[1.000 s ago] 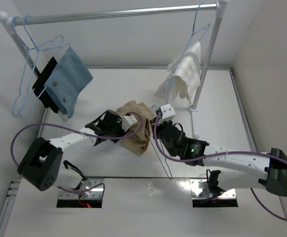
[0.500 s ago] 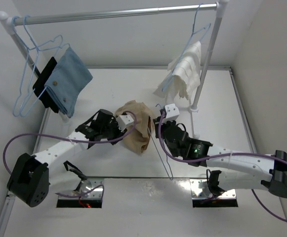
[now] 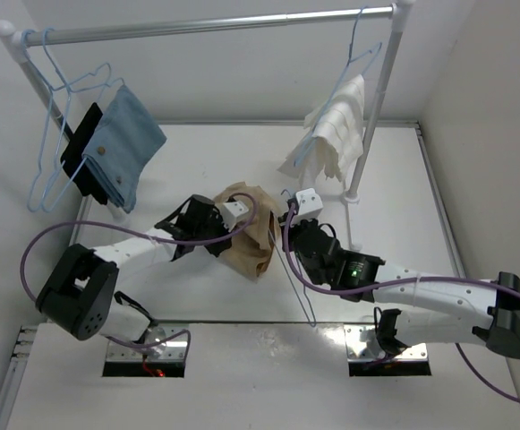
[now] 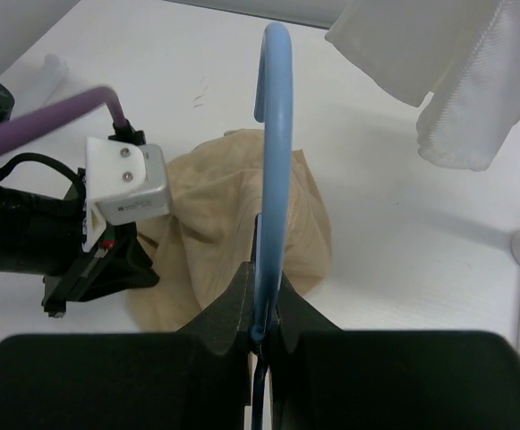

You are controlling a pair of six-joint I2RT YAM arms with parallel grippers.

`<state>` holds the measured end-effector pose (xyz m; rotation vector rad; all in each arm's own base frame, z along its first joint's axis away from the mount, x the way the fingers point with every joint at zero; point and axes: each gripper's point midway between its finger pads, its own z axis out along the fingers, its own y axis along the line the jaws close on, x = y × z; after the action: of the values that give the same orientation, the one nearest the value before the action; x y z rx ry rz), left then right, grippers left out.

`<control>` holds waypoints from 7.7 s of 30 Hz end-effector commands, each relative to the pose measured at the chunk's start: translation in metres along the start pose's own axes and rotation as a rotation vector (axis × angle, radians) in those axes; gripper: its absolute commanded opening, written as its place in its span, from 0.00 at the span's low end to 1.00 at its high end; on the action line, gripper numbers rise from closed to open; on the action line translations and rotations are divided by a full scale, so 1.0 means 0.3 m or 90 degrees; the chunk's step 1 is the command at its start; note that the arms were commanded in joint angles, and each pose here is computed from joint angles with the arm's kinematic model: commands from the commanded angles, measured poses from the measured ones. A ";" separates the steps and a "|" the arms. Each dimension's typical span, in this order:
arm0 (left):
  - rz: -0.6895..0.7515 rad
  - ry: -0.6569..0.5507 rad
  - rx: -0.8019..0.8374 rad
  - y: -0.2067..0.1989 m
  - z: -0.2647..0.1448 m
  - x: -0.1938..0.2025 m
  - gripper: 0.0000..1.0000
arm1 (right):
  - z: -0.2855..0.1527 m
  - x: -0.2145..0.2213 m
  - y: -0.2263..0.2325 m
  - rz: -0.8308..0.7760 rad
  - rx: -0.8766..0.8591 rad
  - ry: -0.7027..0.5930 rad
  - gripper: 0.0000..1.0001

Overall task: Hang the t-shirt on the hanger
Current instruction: Place tshirt on hanger

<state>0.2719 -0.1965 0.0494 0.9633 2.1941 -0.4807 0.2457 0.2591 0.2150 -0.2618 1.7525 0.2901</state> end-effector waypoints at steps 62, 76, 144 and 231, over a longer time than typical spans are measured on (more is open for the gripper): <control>0.790 -0.128 0.044 0.109 -0.207 -0.515 0.92 | 0.000 -0.129 0.208 -0.016 -0.198 -0.100 0.00; 0.772 -0.055 0.201 0.026 -0.151 -0.342 0.15 | 0.003 -0.152 0.199 -0.014 -0.187 -0.112 0.00; 0.720 -0.016 0.217 -0.108 -0.277 -0.192 0.00 | -0.102 -0.050 0.045 0.095 -0.120 0.004 0.82; 0.473 0.034 -0.159 0.296 -0.327 -0.279 0.00 | -0.126 0.408 -0.402 0.267 0.170 0.371 0.00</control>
<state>0.3126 -0.1491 0.1632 1.6473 1.6216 -0.0106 0.2323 0.1582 0.0993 0.2847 2.3502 0.4765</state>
